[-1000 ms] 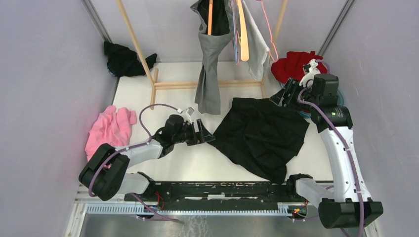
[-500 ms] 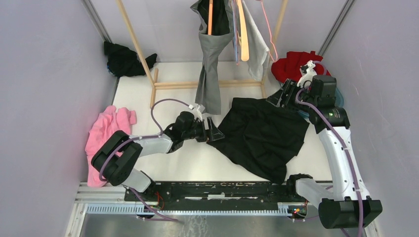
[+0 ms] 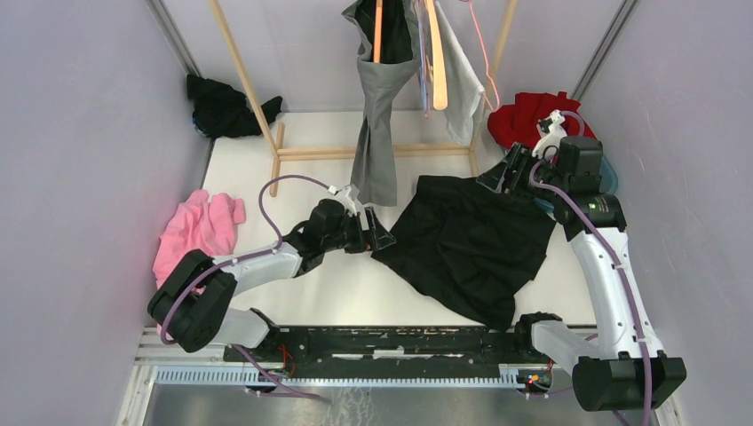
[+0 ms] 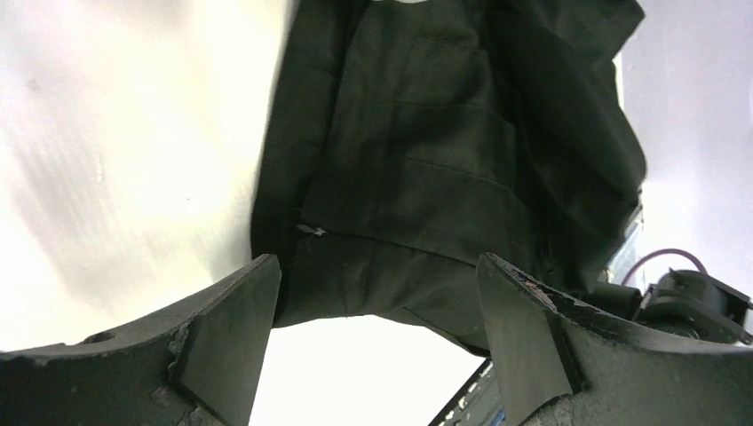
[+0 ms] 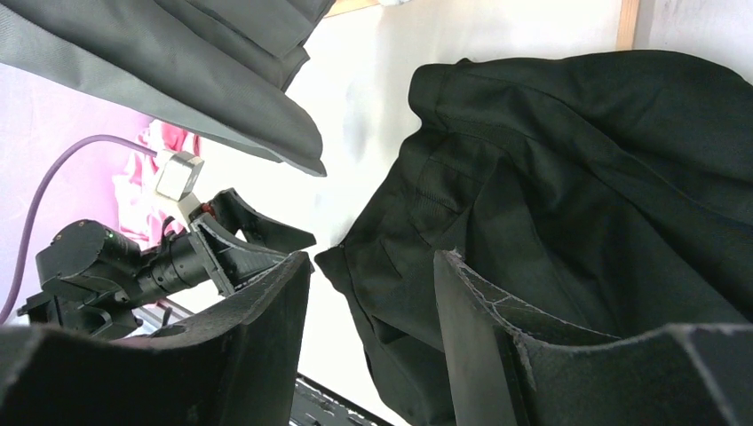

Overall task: Place the skirt on the hanger
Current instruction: Adjust the skirt at the center of the board.

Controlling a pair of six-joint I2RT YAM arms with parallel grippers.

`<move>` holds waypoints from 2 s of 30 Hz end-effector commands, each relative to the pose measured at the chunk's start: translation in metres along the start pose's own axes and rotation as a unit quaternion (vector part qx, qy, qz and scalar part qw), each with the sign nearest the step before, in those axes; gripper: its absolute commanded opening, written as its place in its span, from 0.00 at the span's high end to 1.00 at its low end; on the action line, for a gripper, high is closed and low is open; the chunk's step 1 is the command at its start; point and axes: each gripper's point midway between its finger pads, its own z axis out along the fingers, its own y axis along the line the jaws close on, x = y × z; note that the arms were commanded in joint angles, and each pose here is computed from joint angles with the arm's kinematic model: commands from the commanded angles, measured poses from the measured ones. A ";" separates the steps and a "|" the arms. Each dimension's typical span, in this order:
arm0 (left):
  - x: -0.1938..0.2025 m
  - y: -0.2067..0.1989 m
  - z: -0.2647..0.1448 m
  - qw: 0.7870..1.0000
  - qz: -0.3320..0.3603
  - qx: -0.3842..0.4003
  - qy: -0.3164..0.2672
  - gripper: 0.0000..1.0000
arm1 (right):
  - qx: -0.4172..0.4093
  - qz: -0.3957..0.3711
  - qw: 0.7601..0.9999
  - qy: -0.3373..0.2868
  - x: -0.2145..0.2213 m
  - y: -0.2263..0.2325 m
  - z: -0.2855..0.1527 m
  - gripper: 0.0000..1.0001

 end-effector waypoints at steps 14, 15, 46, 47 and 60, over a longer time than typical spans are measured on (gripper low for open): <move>0.003 -0.019 0.016 0.999 0.005 0.048 0.011 0.19 | -0.036 -0.004 0.999 -0.017 -0.006 0.013 0.001 0.41; 0.004 -0.026 0.017 0.998 0.007 0.058 0.015 0.23 | -0.038 -0.003 0.999 -0.015 -0.004 0.013 0.003 0.41; 0.051 -0.132 0.008 0.977 0.053 0.194 0.064 0.97 | 0.203 -0.270 0.928 0.158 0.100 -0.005 0.114 0.58; 0.053 -0.130 0.008 0.978 0.056 0.190 0.066 0.97 | 0.215 -0.284 0.920 0.161 0.103 -0.005 0.118 0.57; 0.079 -0.059 -0.006 0.992 0.064 0.076 0.072 0.61 | 0.322 -0.399 0.835 0.201 0.137 -0.032 0.142 0.51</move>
